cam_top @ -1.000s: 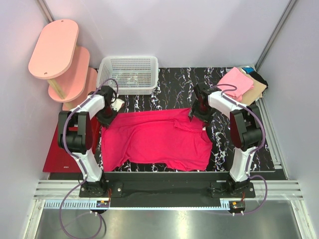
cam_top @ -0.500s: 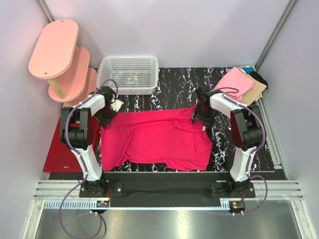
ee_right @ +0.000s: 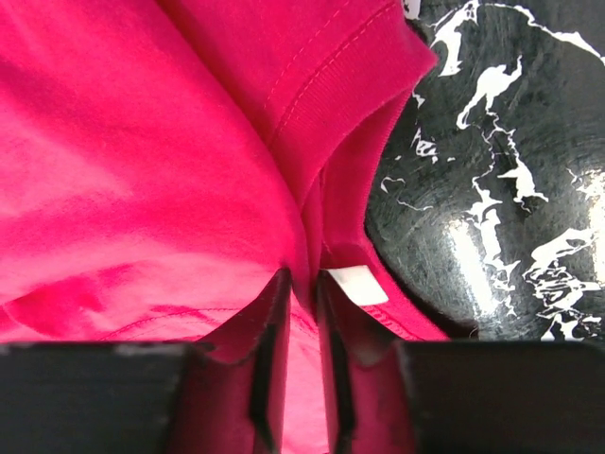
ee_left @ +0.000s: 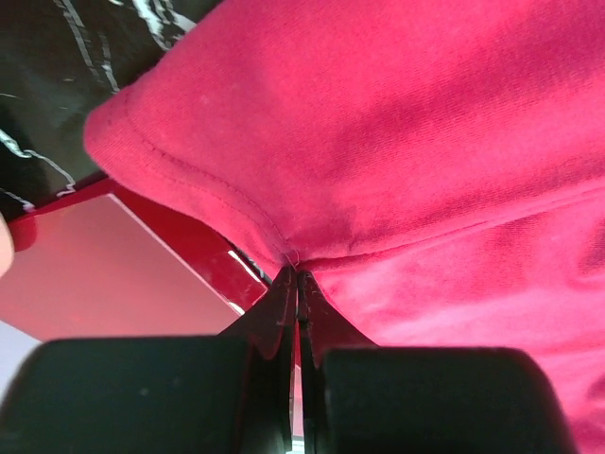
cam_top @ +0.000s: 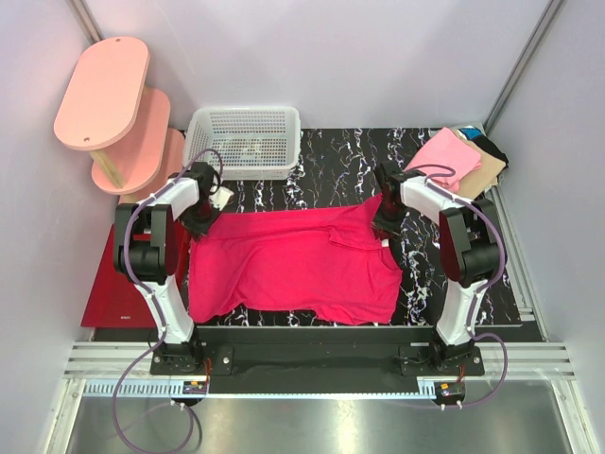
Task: Fold and stack the t-shirts
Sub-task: Flatten out the tshirt
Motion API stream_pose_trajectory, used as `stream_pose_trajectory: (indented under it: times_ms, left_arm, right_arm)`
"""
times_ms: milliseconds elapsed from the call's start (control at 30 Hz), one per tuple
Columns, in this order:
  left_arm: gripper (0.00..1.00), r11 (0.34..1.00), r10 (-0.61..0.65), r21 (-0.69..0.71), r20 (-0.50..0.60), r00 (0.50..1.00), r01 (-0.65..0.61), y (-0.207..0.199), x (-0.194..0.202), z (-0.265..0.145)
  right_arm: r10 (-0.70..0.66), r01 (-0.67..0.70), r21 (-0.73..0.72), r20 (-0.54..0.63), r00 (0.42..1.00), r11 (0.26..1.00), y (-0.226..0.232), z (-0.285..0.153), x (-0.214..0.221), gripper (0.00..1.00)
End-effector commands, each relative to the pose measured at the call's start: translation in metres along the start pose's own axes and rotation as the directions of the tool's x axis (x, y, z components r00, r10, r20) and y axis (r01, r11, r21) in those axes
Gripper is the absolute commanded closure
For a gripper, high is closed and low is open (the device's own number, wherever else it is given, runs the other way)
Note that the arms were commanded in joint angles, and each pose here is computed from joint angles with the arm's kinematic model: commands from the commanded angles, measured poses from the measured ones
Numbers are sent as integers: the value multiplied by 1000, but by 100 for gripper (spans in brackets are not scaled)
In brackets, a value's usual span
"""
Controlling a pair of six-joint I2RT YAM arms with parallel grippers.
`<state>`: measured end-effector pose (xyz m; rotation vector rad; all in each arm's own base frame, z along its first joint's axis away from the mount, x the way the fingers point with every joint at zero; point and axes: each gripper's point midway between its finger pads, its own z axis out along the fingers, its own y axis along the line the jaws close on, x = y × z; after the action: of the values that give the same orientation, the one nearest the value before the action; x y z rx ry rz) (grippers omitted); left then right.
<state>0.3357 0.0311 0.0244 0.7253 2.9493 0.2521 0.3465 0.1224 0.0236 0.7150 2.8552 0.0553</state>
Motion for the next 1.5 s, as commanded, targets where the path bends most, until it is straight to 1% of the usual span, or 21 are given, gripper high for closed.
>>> stream_pose_trajectory:
  times_ms: [0,33,100,133,267,633,833,1167,1300,1467]
  left_arm:
    - [100,998,1,-69,41,999,2,20,-13,-10]
    - [100,997,2,-72,40,999,1,21,-13,-10]
    - [100,996,7,-93,41,999,-4,26,-14,-12]
    - [100,995,7,-101,42,999,-2,28,-14,-13]
    - [100,992,3,-123,61,998,5,37,-21,-19]
    - [100,984,6,-175,111,994,14,52,-33,-41]
    - [100,978,6,-207,122,993,19,62,-42,-47]
    - [100,965,10,-260,163,987,33,80,-61,-67]
    - [100,963,16,-269,158,987,28,82,-60,-68]
    - [100,964,15,-266,149,989,25,79,-54,-67]
  right_arm:
    - [6,-3,-41,60,998,999,4,-20,-11,80]
    - [6,-3,-49,58,998,999,6,-21,-10,84]
    - [13,-9,-63,61,998,998,7,-28,-11,89]
    - [12,-8,-72,63,998,997,9,-30,-11,94]
    - [20,-10,-100,97,995,995,13,-45,-17,100]
    - [30,-3,-169,158,987,986,31,-81,-40,100]
    - [44,-13,-184,167,985,983,32,-90,-48,100]
    - [54,-23,-210,145,988,977,21,-101,-29,100]
    - [55,-23,-225,136,989,974,19,-106,-22,99]
    - [52,-25,-212,123,991,977,20,-98,-23,98]
